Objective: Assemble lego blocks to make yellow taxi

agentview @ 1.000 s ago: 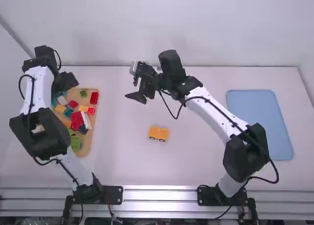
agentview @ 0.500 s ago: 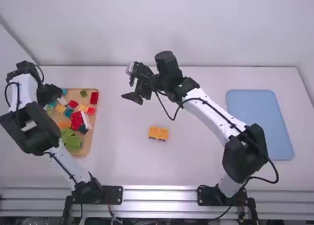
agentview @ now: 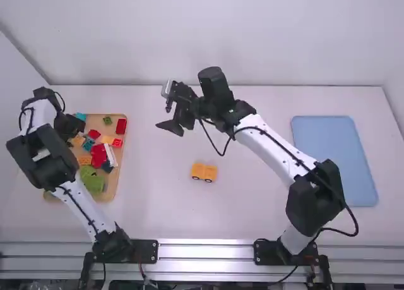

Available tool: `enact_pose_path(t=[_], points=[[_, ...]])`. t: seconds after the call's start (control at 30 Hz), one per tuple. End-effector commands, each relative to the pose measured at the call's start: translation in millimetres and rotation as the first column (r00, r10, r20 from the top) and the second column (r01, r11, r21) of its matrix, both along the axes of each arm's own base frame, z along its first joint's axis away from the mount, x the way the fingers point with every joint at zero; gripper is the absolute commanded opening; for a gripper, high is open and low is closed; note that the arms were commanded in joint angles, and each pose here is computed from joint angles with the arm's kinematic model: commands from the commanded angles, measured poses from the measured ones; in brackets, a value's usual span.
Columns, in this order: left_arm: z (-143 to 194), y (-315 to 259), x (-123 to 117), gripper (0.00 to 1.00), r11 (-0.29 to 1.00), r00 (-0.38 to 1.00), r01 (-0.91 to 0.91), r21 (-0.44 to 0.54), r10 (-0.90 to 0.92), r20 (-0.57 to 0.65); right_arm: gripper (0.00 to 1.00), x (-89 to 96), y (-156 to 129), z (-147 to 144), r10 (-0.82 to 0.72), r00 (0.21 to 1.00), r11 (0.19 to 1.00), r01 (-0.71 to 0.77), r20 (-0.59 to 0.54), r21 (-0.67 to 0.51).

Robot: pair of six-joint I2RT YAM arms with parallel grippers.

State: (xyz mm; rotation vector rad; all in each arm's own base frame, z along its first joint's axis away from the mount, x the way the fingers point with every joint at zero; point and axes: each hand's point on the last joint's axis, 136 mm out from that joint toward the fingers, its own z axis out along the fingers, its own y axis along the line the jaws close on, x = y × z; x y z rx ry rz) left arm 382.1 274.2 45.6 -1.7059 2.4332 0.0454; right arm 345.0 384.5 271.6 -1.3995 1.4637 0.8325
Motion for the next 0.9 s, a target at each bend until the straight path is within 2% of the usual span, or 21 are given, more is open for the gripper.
enact_pose_path(t=[0.0,0.2,0.23,0.33,0.43,0.87], points=[[-9.4,3.9,-1.9,0.65,0.999,0.999,-0.036,0.007,0.036,-0.023,0.98,4.2,2.0,9.0,0.000,1.000,1.000,-0.001,0.014,0.014],[-31.3,1.0,-3.3,0.66,1.000,0.997,-0.027,-0.003,0.027,-0.069,0.98,2.3,1.3,5.8,0.011,1.000,1.000,-0.011,0.019,0.000],[-35.9,-0.3,-4.5,0.63,1.000,0.997,-0.028,-0.013,0.027,-0.077,0.98,2.3,1.3,5.8,0.010,1.000,1.000,-0.010,0.016,0.001],[-35.9,4.1,-5.7,0.58,0.998,0.995,-0.058,-0.001,0.058,-0.075,0.98,2.3,1.2,5.7,0.008,1.000,1.000,-0.008,0.012,0.001],[-34.6,8.3,3.4,0.57,0.998,0.998,-0.049,0.028,0.050,-0.046,0.98,2.4,1.1,5.4,0.008,1.000,1.000,-0.008,0.011,0.001],[-37.1,8.8,-4.2,0.48,0.999,0.996,-0.021,0.047,0.025,-0.088,0.98,2.3,1.2,5.3,0.008,1.000,1.000,-0.008,0.011,0.000]])
